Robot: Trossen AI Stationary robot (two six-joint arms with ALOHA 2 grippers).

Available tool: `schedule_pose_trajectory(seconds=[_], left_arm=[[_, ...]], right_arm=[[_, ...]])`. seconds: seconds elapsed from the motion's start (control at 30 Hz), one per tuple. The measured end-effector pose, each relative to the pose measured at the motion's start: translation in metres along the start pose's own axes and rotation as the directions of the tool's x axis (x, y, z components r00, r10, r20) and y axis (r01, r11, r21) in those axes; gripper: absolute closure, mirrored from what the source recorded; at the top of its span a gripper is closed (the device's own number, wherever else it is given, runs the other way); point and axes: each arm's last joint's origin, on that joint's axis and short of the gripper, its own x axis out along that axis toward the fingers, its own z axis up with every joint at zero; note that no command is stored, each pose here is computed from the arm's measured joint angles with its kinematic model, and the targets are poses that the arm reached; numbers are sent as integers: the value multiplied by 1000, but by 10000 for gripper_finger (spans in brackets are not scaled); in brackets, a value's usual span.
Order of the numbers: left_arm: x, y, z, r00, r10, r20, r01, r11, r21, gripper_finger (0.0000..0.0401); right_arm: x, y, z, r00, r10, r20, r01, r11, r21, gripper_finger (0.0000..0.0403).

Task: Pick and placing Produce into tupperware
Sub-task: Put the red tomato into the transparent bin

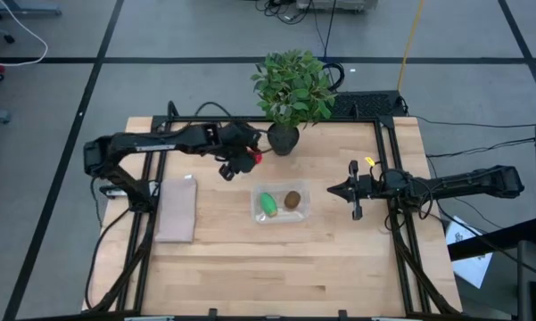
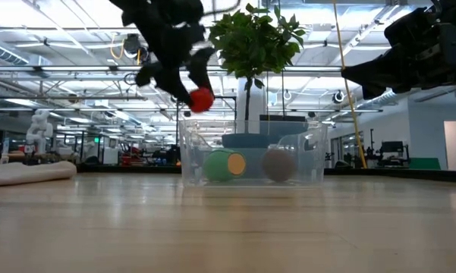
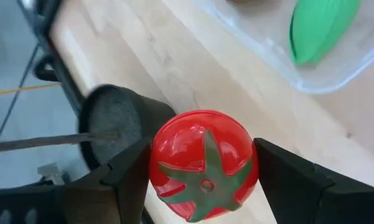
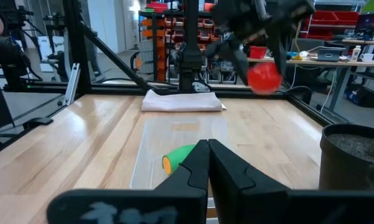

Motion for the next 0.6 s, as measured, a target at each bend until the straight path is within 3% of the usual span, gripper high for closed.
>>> schedule_pose_trajectory(seconds=[0.33, 0.6], left_arm=[[-53, -2, 0, 996, 61, 65, -46, 976, -212, 146], [-79, -19, -3, 997, -35, 62, 52, 956, -289, 146]], right_arm=[[0, 0, 1, 1000, 0, 5, 0, 1000, 8, 403], [0, 0, 1, 1000, 0, 7, 0, 1000, 7, 403]])
